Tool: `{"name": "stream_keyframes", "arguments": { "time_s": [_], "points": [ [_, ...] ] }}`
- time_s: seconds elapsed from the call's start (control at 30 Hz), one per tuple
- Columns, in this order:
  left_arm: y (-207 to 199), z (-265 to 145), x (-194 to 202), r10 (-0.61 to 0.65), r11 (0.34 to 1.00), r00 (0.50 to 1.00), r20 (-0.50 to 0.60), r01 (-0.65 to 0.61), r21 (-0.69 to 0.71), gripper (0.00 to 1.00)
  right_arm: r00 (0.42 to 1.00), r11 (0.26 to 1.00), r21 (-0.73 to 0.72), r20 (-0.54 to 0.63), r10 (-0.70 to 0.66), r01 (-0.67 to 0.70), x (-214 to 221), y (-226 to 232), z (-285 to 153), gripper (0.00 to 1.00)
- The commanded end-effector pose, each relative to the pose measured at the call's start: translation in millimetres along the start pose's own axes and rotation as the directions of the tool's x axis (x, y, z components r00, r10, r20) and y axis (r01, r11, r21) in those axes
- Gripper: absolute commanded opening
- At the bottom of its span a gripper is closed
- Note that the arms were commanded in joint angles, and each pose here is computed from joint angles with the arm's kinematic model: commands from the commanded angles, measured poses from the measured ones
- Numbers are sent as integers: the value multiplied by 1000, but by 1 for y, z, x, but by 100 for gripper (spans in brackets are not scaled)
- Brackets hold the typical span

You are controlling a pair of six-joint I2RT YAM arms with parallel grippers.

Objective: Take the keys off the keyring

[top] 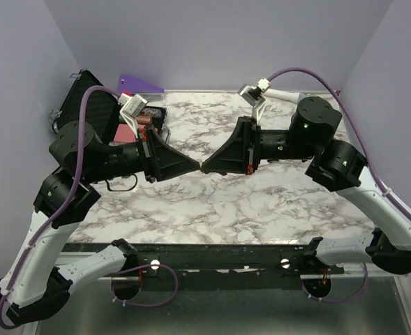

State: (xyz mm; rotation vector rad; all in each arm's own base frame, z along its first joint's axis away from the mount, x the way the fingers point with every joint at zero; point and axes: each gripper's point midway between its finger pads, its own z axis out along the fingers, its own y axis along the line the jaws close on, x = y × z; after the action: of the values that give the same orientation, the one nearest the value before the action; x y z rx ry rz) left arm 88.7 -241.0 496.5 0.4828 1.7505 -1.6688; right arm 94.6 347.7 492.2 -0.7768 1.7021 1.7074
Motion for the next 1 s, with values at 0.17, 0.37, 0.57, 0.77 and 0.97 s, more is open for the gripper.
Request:
{"name": "stream_keyframes", "arguments": {
  "time_s": [0.17,0.37,0.57,0.77,0.97],
  "points": [
    [10,-1,-30,-98,990,964,248,118,-70,0,988,997,78,153,12,-24,-27,-24,12,1],
    [15,-10,-44,-125,980,926,356,172,-104,0,977,995,81,209,42,-60,-32,-31,16,1],
    [22,-16,-54,-155,968,884,440,226,-113,0,959,988,117,277,66,-102,-40,-43,16,1],
    [30,-25,-61,-159,955,841,518,264,-135,0,927,971,165,362,102,-172,-48,-60,15,1],
    [37,-33,-65,-152,940,804,575,297,-166,0,900,961,166,413,137,-222,-54,-70,18,2]
  ]
}}
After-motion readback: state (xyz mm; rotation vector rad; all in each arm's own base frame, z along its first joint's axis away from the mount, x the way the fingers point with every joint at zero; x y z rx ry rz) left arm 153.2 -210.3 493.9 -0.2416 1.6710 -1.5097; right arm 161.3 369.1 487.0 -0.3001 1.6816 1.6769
